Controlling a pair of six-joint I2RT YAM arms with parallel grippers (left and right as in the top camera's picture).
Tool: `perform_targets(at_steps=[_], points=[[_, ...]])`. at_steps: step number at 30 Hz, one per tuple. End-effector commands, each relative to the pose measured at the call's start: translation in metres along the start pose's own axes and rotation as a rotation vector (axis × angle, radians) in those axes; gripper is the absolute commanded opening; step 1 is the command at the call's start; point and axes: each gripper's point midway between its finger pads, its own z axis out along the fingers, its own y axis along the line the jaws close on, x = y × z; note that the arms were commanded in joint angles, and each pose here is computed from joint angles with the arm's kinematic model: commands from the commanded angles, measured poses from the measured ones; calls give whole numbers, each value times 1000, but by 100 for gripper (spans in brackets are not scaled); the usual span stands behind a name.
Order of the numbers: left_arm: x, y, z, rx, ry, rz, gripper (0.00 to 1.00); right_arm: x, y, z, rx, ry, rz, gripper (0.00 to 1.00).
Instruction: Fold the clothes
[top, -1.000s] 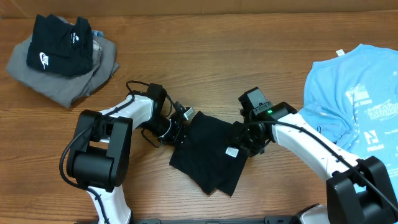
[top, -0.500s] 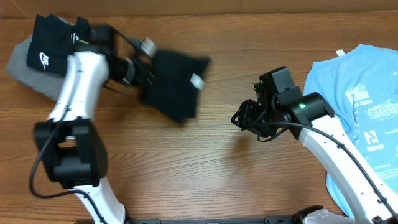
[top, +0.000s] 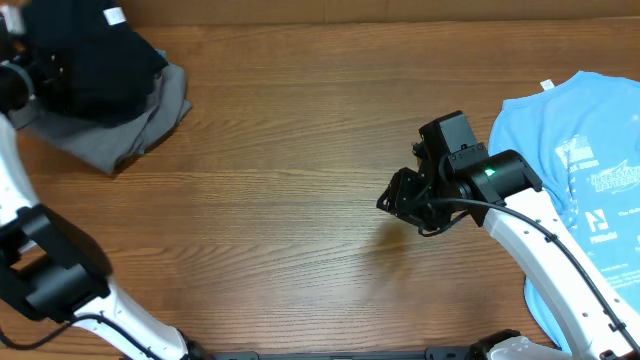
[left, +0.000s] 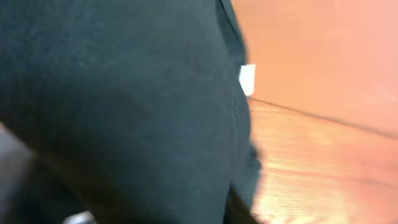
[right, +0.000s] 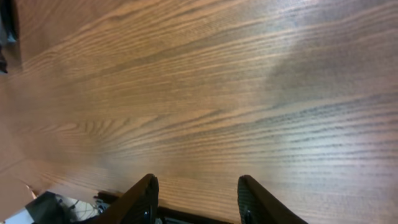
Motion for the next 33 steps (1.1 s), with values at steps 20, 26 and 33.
perform_targets(at_steps=[20, 26, 33], points=[[-43, -139, -129, 181, -97, 139, 100, -27, 20, -85, -19, -334, -79, 50], [24, -265, -165, 181, 47, 436, 100, -39, 39, -168, -26, -614, -279, 58], [104, -342, -221, 97, 161, 536, 100, -25, 55, -232, -73, -789, -435, 79]])
